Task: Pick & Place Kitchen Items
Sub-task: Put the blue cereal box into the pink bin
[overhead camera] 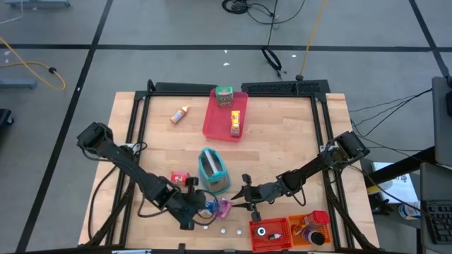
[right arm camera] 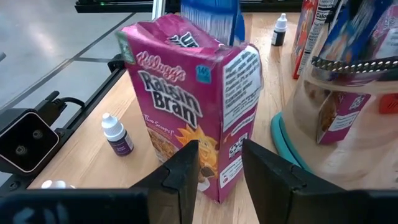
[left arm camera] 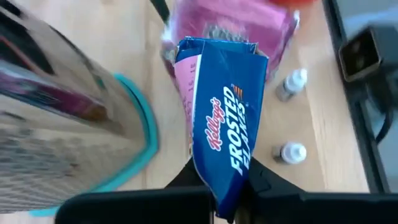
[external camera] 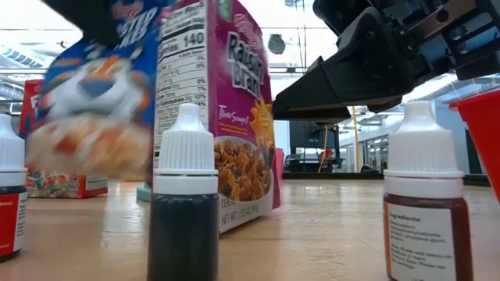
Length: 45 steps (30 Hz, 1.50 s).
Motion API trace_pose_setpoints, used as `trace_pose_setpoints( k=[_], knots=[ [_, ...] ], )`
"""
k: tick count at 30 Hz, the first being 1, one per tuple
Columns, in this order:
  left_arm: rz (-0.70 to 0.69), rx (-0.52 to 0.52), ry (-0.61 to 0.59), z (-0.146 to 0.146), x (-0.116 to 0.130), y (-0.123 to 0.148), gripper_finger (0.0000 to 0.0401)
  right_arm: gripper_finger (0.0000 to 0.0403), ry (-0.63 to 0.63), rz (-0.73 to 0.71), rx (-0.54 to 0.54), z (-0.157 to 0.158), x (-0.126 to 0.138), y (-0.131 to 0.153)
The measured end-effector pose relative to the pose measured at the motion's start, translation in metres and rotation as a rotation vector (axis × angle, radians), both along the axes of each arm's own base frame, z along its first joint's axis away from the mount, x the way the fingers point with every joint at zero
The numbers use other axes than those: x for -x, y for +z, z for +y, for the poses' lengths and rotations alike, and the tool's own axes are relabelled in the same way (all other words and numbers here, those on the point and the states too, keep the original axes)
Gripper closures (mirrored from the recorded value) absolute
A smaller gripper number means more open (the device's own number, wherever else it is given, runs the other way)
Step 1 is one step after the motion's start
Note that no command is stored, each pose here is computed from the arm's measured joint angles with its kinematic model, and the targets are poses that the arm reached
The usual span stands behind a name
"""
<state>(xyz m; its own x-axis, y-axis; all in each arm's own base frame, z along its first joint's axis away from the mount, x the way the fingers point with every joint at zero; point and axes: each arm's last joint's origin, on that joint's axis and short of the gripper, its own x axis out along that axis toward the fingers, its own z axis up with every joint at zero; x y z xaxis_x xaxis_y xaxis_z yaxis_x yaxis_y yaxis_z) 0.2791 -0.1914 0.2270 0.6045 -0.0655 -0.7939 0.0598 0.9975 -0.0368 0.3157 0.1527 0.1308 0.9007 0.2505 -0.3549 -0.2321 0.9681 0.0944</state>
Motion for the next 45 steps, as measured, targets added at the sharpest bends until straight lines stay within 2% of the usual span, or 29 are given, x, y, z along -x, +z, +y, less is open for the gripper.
trace_pose_setpoints(
  k=[5, 11, 16, 24, 27, 32, 39, 45],
  knots=[
    [-0.097, 0.000, 0.047, 0.006, 0.011, 0.026, 0.0365, 0.0289, 0.000, 0.017, 0.008, 0.000, 0.001, -0.002],
    [-0.218, 0.039, 0.075, 0.019, 0.032, 0.066, 0.0368, 0.0289, -0.001, 0.031, 0.016, -0.001, 0.001, -0.003],
    [-0.352, 0.047, 0.168, 0.040, 0.050, 0.099, 0.0376, 0.0289, -0.006, 0.033, 0.016, -0.002, 0.000, -0.003],
    [-0.511, 0.143, 0.282, 0.085, 0.071, 0.141, 0.0377, 0.0289, -0.009, 0.035, 0.036, -0.006, -0.001, -0.004],
    [-0.550, 0.159, 0.344, 0.101, 0.077, 0.150, 0.0377, 0.0289, -0.014, 0.034, 0.035, -0.007, -0.002, -0.004],
    [-0.535, 0.236, 0.290, 0.110, 0.080, 0.155, 0.0377, 0.0289, -0.014, 0.034, 0.036, -0.007, -0.002, -0.004],
    [-0.570, 0.185, 0.331, 0.121, 0.074, 0.157, 0.0377, 0.0289, -0.014, 0.036, 0.037, -0.007, -0.002, -0.004],
    [-0.614, 0.128, 0.407, 0.143, 0.067, 0.161, 0.0377, 0.0289, -0.014, 0.038, 0.038, -0.007, -0.002, -0.004]
  ],
)
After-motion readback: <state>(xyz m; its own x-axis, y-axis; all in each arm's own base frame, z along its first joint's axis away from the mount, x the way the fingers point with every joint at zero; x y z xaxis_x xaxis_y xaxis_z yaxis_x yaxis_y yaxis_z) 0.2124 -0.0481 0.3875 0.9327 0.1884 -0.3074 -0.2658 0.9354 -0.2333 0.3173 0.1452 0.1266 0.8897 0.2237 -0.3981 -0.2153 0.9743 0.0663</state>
